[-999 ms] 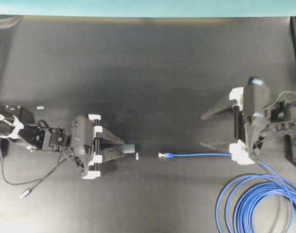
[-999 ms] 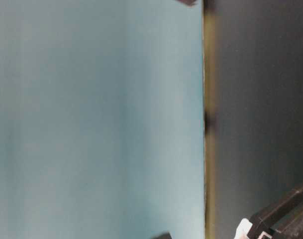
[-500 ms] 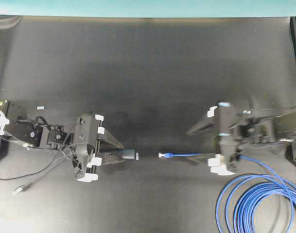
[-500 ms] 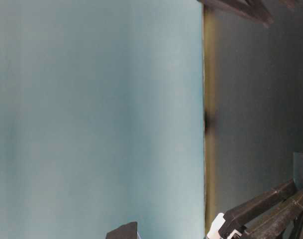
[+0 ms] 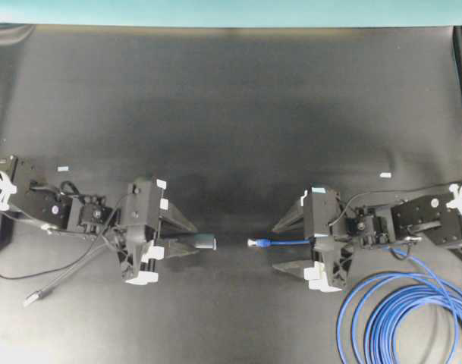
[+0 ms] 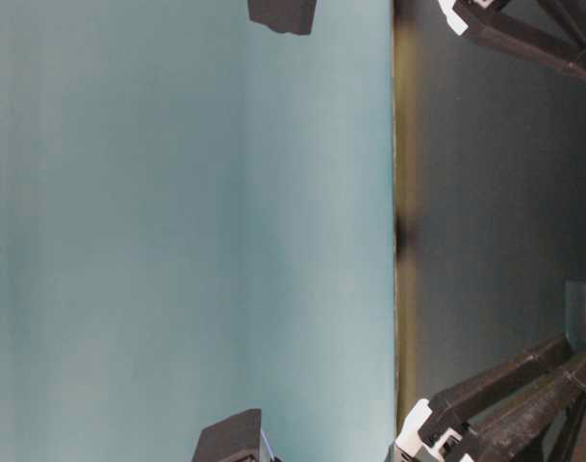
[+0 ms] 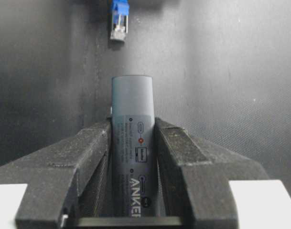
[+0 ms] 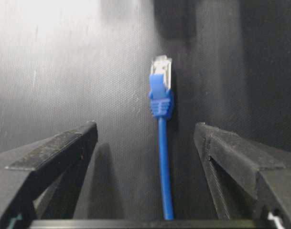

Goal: Insert the LAN cable into the hub.
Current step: 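Lower the right gripper onto the blue LAN cable behind its plug and grasp, then bring the hub and LAN plug toward each other, aligning plug with hub port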

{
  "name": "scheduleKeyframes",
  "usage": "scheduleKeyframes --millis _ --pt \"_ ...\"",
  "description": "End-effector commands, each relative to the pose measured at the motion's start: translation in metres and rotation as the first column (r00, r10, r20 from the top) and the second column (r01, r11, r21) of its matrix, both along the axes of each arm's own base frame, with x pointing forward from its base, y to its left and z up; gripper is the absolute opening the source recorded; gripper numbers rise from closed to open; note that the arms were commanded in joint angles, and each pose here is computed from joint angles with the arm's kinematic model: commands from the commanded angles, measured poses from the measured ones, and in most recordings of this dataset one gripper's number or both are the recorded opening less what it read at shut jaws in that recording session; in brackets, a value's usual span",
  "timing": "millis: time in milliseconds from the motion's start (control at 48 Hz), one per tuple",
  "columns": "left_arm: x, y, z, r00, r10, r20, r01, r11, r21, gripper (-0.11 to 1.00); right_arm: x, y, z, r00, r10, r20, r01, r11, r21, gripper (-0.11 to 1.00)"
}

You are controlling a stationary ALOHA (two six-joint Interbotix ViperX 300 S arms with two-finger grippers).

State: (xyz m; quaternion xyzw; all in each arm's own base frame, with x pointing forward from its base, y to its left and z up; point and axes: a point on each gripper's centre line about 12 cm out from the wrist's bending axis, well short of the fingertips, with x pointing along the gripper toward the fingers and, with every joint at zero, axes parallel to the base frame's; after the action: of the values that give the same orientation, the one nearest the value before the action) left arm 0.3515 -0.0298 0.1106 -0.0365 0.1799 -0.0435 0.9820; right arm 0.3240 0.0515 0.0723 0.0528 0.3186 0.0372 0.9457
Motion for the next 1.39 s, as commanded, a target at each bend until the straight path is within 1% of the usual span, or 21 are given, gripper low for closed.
scheduleKeyframes --millis 0,146,312,416,479,625,645,666,770,854,1062,1249,1374 --pt "0.005 -0.001 0.011 0.999 0.000 0.038 0.000 1.000 -0.007 0.28 0.006 0.002 -0.001 1.000 -0.006 0.017 0.005 1.000 0.008 0.78" --pt "0.006 0.000 0.012 0.999 0.007 0.039 -0.006 1.000 -0.020 0.28 0.009 0.002 -0.005 1.000 -0.013 0.015 0.012 1.000 0.011 0.74" --pt "0.007 0.000 0.012 0.999 0.007 0.042 -0.006 1.000 -0.022 0.28 0.012 0.002 -0.007 1.000 -0.014 0.012 0.014 1.000 0.011 0.72" --pt "0.008 0.000 0.013 0.999 0.008 0.044 -0.007 1.000 -0.023 0.28 0.011 0.002 -0.009 1.000 -0.015 0.003 0.015 1.000 0.011 0.67" --pt "0.008 0.000 0.013 0.999 0.008 0.044 -0.007 1.000 -0.023 0.28 0.011 0.002 -0.009 1.000 -0.015 0.003 0.015 1.000 0.011 0.59" --pt "0.009 0.000 0.013 0.999 0.007 0.031 -0.007 1.000 -0.022 0.28 0.011 0.002 -0.009 1.000 -0.021 -0.004 0.021 1.000 0.014 0.18" --pt "0.010 0.000 0.013 1.000 0.007 0.028 -0.007 1.000 -0.022 0.28 0.011 0.002 -0.009 1.000 -0.024 -0.003 0.024 1.000 0.016 0.14" --pt "0.010 0.000 0.013 1.000 0.009 0.028 -0.008 1.000 -0.022 0.28 0.011 0.001 -0.009 1.000 -0.027 -0.006 0.027 1.000 0.016 0.13" --pt "0.012 0.000 0.015 1.000 0.009 0.022 -0.009 1.000 -0.021 0.28 0.010 0.000 -0.009 0.999 -0.039 -0.011 0.040 0.999 0.020 0.13" --pt "0.013 -0.001 0.017 1.000 0.008 0.019 -0.008 1.000 -0.020 0.28 0.010 0.000 -0.002 0.999 -0.045 0.001 0.044 0.999 0.027 0.13" --pt "0.015 -0.001 0.027 1.000 0.009 0.000 -0.009 1.000 -0.013 0.28 0.014 0.000 0.028 0.998 -0.035 0.049 0.034 0.999 0.028 0.13" --pt "0.017 -0.001 0.039 1.000 0.009 0.010 -0.009 1.000 -0.011 0.28 0.020 -0.001 0.058 0.997 -0.017 0.073 0.016 1.000 0.013 0.13" --pt "0.020 0.000 0.043 1.000 0.011 0.004 -0.011 1.000 -0.010 0.28 0.027 -0.002 0.065 0.997 -0.006 0.077 0.006 1.000 -0.006 0.13"
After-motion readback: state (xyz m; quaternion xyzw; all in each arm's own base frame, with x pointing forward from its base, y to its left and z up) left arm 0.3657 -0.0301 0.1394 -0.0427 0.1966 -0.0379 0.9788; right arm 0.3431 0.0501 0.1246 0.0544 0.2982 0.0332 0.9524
